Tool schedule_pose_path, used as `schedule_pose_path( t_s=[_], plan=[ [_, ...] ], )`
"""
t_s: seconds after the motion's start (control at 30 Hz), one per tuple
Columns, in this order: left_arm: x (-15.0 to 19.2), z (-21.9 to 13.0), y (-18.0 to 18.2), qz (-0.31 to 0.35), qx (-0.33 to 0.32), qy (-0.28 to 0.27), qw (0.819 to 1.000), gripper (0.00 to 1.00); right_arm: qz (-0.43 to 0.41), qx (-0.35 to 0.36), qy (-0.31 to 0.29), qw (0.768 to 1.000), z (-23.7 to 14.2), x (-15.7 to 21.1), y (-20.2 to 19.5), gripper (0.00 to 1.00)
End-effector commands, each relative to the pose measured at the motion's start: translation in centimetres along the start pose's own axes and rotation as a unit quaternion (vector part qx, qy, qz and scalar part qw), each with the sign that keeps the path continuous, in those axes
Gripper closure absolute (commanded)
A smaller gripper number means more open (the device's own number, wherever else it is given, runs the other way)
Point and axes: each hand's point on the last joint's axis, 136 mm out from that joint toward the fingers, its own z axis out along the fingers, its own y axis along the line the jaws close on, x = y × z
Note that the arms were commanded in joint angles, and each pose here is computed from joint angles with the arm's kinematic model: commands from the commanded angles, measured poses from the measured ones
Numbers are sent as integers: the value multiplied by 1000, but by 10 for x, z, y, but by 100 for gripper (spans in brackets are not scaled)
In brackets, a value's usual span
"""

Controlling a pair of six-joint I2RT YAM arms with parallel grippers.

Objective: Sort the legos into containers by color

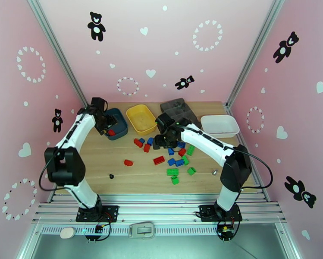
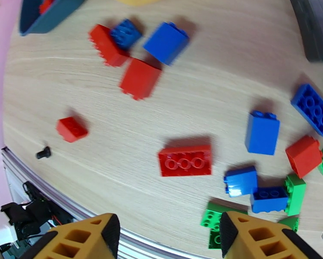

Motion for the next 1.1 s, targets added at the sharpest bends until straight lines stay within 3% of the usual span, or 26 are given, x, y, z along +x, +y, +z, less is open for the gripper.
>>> schedule_pose_path(
  t_s=[0.0,0.17,0.5,0.73,1.07],
  plan=[
    [43,-11,1,40,-10,21,999,28,2,15,1,1000,-6,7,-12,36],
    [100,-8,19,52,-46,54,996,31,5,20,6,1000,-2,14,-18,40],
    [196,36,40,42,-63,130,989,32,9,19,25,999,11,39,-19,34],
    [208,61,40,96,-86,145,981,26,3,22,32,999,15,48,-15,33],
    [209,86,33,86,-94,153,980,27,0,30,28,999,13,48,-18,33]
  ],
)
